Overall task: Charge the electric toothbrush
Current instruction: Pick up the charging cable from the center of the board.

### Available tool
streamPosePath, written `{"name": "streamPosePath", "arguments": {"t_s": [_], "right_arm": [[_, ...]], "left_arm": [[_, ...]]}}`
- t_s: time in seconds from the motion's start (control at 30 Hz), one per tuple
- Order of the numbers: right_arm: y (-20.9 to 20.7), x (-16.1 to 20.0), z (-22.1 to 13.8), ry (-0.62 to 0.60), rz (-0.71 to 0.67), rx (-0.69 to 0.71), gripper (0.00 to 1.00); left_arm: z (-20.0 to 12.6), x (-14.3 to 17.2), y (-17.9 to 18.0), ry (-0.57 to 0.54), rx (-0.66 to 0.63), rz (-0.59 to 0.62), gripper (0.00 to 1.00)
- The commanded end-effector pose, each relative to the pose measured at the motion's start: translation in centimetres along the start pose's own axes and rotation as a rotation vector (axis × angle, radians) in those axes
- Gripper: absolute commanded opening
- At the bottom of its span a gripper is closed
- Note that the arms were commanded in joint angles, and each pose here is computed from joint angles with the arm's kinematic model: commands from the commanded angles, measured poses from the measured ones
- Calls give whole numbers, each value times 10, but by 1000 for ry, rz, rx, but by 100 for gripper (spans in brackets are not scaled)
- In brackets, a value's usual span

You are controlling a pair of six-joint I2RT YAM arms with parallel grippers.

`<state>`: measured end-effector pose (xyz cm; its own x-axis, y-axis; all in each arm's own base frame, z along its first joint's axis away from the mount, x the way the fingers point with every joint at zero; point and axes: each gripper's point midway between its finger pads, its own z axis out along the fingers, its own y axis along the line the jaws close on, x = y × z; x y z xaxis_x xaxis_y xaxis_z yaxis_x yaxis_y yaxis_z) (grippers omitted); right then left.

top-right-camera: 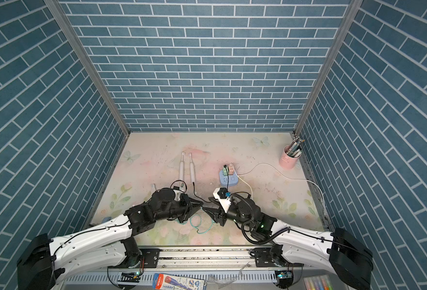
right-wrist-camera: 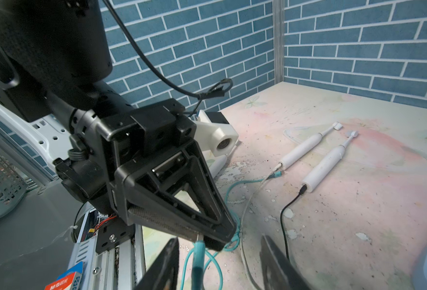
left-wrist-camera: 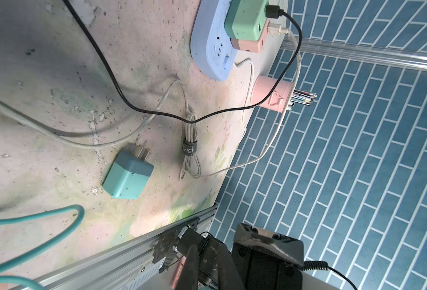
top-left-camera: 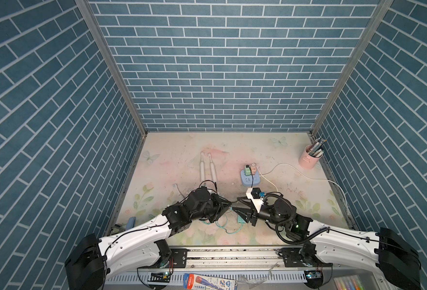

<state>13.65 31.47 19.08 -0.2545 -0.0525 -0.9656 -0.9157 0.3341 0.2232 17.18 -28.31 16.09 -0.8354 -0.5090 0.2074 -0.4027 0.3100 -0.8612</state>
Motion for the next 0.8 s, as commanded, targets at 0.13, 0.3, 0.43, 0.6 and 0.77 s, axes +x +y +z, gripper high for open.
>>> {"name": "streamPosePath", "arguments": {"t_s": [0.13,0.3,0.43,0.6,0.77], "right_arm": [[9,-2,5,-13,0,-45,53],[13,0,12,2,9,-73,48],[17,-3,18,3,3,-91,45],[20,-1,24,17,2,-109,36],[18,-1,26,16,2,-99,25]], "left_arm": [[-10,-13,-2,-64,46,-28,0],[-12,-13,-3,-67,58,-34,0],[-11,-13,-3,-66,59,-33,0],[-12,-14,-1,-69,62,-39,0],[-15,-16,3,-82,67,-47,0]]}}
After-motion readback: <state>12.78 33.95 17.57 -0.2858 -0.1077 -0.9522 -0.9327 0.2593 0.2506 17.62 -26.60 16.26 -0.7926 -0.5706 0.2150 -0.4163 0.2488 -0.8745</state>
